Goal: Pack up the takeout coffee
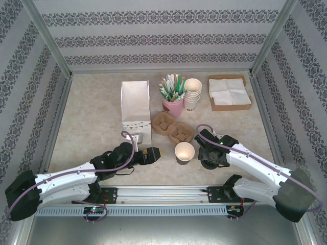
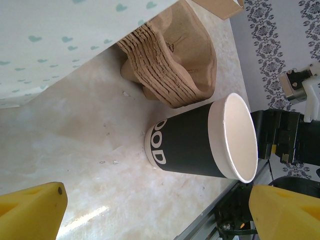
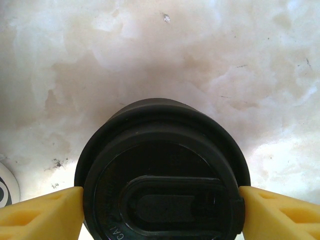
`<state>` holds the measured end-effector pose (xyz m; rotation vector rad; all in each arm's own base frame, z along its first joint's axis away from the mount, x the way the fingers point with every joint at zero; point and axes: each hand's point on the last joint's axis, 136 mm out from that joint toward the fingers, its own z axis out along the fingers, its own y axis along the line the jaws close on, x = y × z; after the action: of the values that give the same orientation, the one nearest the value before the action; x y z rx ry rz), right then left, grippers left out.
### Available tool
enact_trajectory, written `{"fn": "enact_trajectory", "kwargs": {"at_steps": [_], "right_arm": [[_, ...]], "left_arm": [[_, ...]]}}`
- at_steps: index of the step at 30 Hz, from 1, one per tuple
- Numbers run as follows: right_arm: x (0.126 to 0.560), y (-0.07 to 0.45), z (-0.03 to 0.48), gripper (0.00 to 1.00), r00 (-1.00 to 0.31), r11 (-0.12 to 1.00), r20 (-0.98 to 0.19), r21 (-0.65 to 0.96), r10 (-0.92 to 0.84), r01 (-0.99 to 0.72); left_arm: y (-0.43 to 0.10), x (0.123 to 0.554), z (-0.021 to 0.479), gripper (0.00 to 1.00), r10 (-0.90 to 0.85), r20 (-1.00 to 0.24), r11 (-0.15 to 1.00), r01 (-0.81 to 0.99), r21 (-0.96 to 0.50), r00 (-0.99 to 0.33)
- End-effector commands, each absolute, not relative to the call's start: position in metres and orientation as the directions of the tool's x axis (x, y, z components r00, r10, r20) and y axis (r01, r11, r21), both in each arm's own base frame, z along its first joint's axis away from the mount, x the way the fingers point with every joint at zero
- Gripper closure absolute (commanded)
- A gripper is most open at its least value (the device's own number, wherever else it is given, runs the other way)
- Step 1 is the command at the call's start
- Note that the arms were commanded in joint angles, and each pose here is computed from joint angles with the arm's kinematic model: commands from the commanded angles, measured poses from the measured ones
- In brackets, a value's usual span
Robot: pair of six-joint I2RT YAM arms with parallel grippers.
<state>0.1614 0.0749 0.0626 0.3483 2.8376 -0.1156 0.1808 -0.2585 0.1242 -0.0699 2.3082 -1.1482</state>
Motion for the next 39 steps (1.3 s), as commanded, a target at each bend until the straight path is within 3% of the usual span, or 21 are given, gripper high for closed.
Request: {"fn": "enact_trajectory", "kwargs": {"at_steps": [1, 23, 39], "right_arm": [[0.168, 0.071, 0.069, 0.24, -0.927, 0.967, -0.308, -0.067, 0.215, 0.247], [0.171, 0.073, 0.111, 0.26, -0.912, 0.982, -0.373, -0.005, 0.173, 0.189], [0.177, 0.116, 0.178, 0.26, -0.911, 0.997, -0.412, 0.075, 0.028, -0.003]], "left_arm": [[-0.263, 0.18, 0.132, 0.06, -0.264, -0.479, 0.633, 0.225, -0.741, -0.837], [-0.263, 0.18, 0.133, 0.06, -0.263, -0.48, 0.635, 0.225, -0.739, -0.837], [-0.292, 0.17, 0.122, 0.07, -0.119, -0.444, 0.649, 0.269, -0.712, -0.888]]}}
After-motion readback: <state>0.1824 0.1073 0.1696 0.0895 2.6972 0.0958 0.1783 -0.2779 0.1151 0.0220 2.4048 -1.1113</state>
